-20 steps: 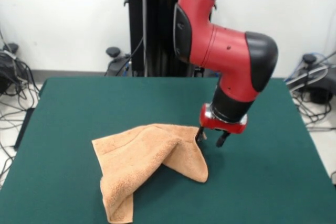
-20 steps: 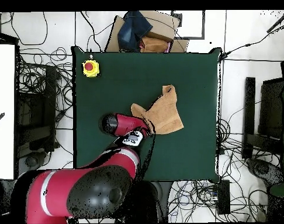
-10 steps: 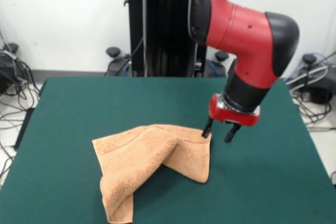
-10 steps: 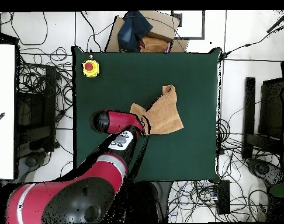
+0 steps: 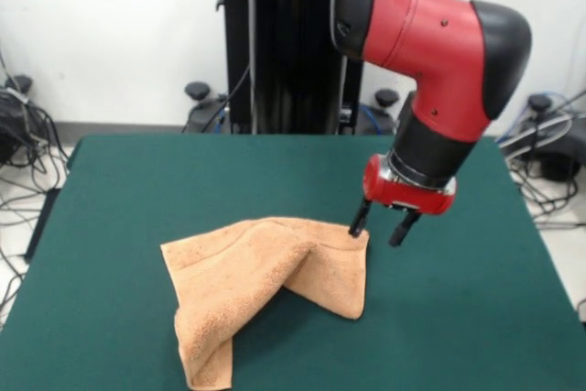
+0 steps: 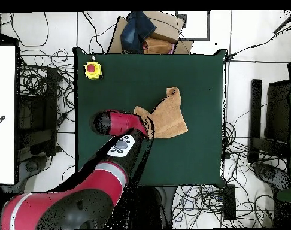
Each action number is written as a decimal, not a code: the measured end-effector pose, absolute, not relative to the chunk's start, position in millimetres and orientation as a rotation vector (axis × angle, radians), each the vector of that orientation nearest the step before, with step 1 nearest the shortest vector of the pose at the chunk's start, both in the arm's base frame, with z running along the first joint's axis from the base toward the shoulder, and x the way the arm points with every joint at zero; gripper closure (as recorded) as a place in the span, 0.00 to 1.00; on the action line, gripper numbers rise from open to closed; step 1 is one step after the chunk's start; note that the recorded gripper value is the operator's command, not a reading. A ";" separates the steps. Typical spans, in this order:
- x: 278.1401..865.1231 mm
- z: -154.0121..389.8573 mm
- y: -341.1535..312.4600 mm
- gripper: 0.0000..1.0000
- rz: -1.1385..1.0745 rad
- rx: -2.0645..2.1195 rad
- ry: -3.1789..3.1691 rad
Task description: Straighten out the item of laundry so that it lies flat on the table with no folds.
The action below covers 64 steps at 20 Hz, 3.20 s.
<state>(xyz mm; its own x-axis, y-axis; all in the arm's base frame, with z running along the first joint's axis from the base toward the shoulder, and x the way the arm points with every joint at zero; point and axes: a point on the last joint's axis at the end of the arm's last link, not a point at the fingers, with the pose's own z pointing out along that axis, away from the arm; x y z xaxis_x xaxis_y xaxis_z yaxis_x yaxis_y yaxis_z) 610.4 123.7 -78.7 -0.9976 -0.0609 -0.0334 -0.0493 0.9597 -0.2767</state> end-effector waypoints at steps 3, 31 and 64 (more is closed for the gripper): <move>609.7 -79.5 118.8 0.00 -0.443 -0.082 3.070; 577.4 -131.3 85.9 0.00 -0.494 -0.056 3.130; 542.3 -155.1 103.5 0.00 -0.664 -0.256 3.125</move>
<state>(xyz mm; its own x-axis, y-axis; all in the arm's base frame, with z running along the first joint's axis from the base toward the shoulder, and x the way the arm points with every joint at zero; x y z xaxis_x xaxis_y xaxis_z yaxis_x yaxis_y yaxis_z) 542.3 103.5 -155.1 -0.9852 -0.1427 0.0947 -0.1689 0.9015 -0.3985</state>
